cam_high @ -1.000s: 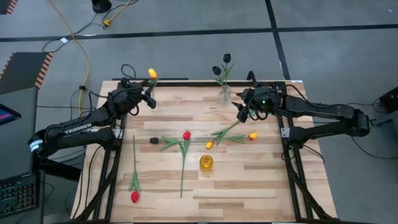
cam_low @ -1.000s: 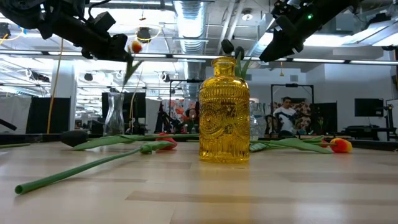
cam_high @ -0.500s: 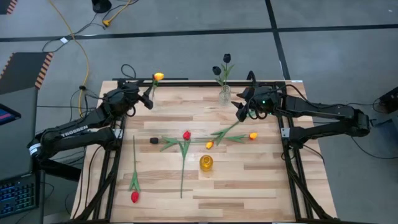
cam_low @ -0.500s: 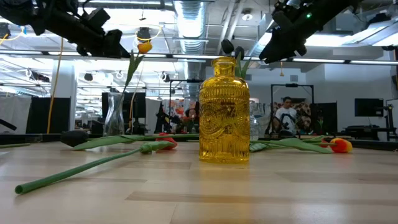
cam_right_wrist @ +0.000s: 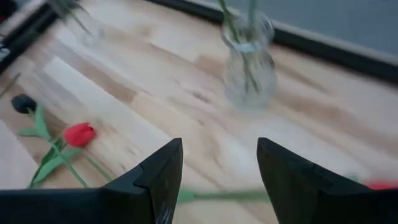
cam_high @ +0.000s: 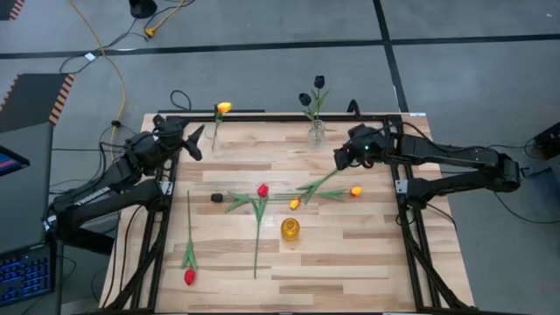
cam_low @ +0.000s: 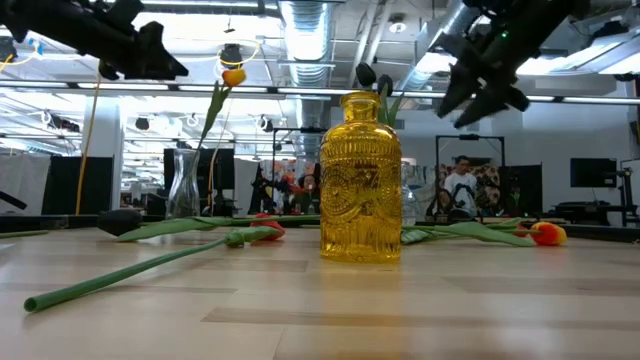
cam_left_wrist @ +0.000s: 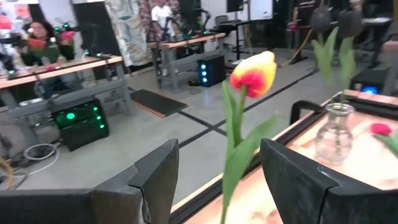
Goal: Sort flowers into vase by color
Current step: Put the right yellow flower into the left transparent vase
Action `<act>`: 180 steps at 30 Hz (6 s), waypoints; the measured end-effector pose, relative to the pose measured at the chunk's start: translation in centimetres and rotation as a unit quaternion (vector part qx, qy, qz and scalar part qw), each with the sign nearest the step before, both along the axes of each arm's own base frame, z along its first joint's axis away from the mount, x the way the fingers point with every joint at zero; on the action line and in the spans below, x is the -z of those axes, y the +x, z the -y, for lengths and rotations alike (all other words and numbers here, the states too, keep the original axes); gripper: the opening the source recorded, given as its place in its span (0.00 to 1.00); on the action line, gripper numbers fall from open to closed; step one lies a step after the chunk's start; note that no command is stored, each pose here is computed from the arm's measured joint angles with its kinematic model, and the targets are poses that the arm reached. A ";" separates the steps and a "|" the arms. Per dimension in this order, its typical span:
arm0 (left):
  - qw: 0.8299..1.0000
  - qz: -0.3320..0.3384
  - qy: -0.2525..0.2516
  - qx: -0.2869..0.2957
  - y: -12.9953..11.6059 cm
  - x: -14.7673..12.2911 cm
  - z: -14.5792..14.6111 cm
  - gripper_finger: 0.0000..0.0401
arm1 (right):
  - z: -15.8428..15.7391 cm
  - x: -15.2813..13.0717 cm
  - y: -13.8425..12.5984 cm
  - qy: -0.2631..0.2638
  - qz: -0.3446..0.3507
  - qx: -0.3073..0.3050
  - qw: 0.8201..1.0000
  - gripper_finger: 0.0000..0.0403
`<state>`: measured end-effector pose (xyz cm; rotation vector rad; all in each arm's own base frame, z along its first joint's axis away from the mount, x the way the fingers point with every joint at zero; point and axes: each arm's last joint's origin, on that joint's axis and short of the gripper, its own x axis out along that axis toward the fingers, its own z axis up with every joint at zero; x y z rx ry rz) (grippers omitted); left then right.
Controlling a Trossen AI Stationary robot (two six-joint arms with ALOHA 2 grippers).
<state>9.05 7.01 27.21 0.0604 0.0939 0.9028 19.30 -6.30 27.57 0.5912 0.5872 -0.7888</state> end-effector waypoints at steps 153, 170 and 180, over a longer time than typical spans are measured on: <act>0.836 0.121 -0.324 0.426 19.4 3.4 4.3 0.52 | -12.2 -1.3 17.0 -0.613 -0.318 -0.486 0.536 0.13; 0.837 0.115 -0.325 0.424 19.4 3.6 4.3 0.14 | -12.2 -1.3 17.0 -0.612 -0.321 -0.486 0.535 0.13; 0.837 0.116 -0.323 0.426 19.4 3.5 4.3 0.04 | -12.1 -1.3 17.0 -0.612 -0.321 -0.484 0.536 0.14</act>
